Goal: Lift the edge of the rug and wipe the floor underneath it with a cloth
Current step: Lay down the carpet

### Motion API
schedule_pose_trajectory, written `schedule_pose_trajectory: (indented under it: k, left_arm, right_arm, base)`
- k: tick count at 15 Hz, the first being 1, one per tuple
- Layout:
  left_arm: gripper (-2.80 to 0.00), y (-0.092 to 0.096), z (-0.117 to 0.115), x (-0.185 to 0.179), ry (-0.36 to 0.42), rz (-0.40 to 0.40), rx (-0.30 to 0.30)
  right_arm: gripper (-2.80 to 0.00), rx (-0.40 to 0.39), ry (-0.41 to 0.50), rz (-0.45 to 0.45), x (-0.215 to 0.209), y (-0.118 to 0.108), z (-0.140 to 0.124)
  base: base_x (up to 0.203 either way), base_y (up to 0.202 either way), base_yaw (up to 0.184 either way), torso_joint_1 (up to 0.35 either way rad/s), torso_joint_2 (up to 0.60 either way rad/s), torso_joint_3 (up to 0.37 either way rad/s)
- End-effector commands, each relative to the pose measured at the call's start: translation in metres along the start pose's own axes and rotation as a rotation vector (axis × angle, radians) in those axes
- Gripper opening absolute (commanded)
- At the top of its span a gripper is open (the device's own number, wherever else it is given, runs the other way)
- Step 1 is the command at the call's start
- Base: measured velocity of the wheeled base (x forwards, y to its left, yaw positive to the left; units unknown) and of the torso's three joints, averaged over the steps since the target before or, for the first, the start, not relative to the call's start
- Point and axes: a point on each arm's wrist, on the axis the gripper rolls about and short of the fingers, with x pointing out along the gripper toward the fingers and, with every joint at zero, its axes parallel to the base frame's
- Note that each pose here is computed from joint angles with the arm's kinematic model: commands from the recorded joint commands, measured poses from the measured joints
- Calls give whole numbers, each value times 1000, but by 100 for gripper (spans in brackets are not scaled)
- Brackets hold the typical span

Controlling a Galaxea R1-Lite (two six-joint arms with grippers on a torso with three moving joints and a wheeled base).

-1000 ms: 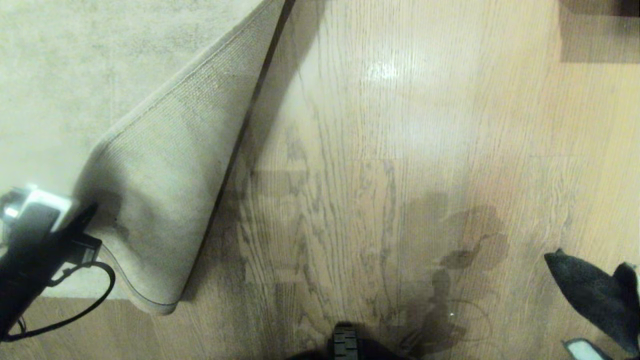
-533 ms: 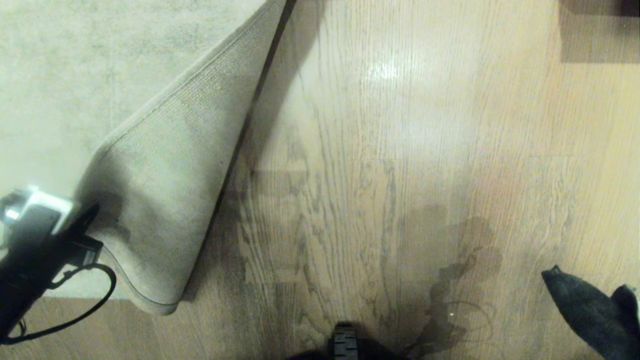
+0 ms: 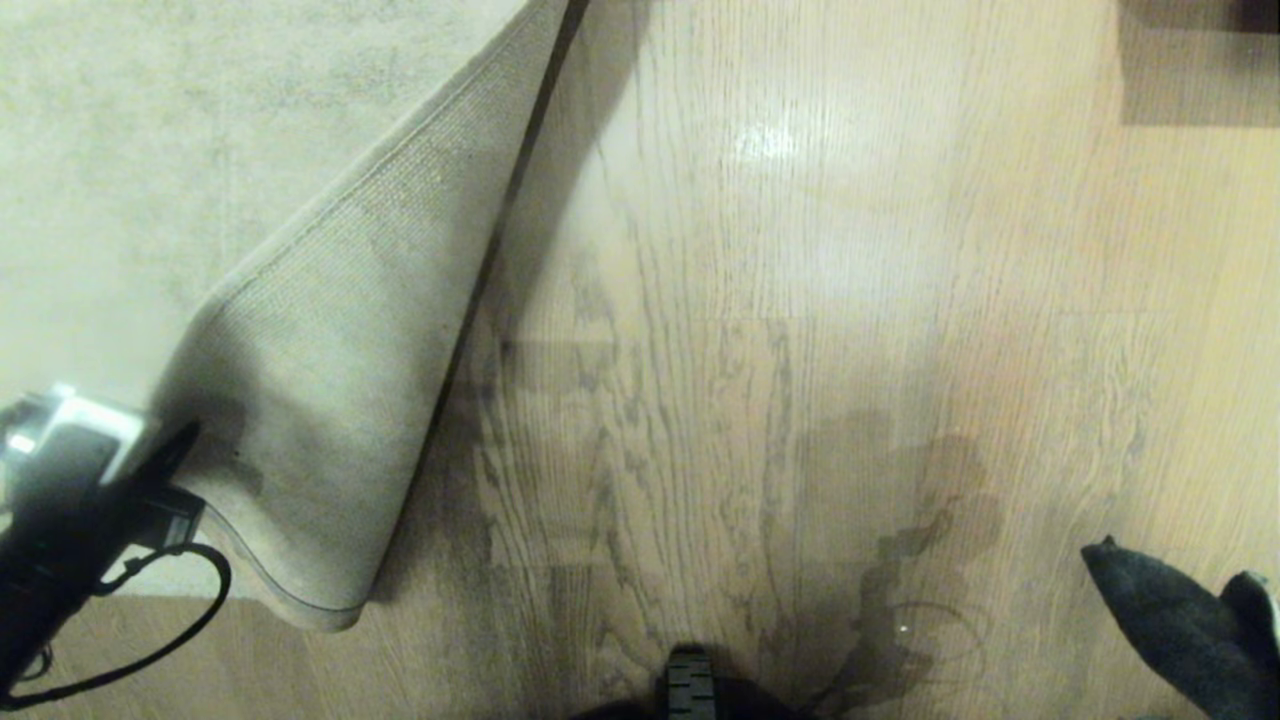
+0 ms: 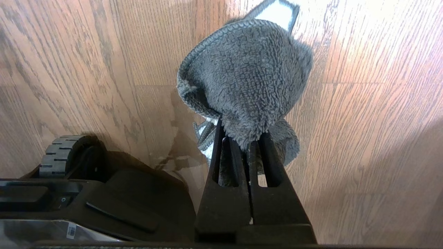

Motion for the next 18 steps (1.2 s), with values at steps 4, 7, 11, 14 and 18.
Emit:
schedule_pose_trajectory:
  k: [4,7,11,14,18]
  left_arm:
    - [-280,3,5,1,-45,24,10]
    - [-280,3,5,1,-50,22,7]
    - [-280,3,5,1,-50,20,4]
    - [-280,4,6,2,-55,23,5]
    - [-280,1,7,1,-58,13,3]
  right_arm:
    - [-280,0,6,-1,0,0,0]
    - [-280,0,4,0,0,0,0]
    - [-280,0,4,1,0,0,0]
    - [-280,0,4,1,0,0,0]
    - [-280,0,4,0,0,0,0]
  base:
    - [0,0,0,0,0,0]
    - [0,0,0,0,0,0]
    - [0,0,0,0,0,0]
    - [0,0,0,0,0,0]
    - [0,0,0,0,0,0]
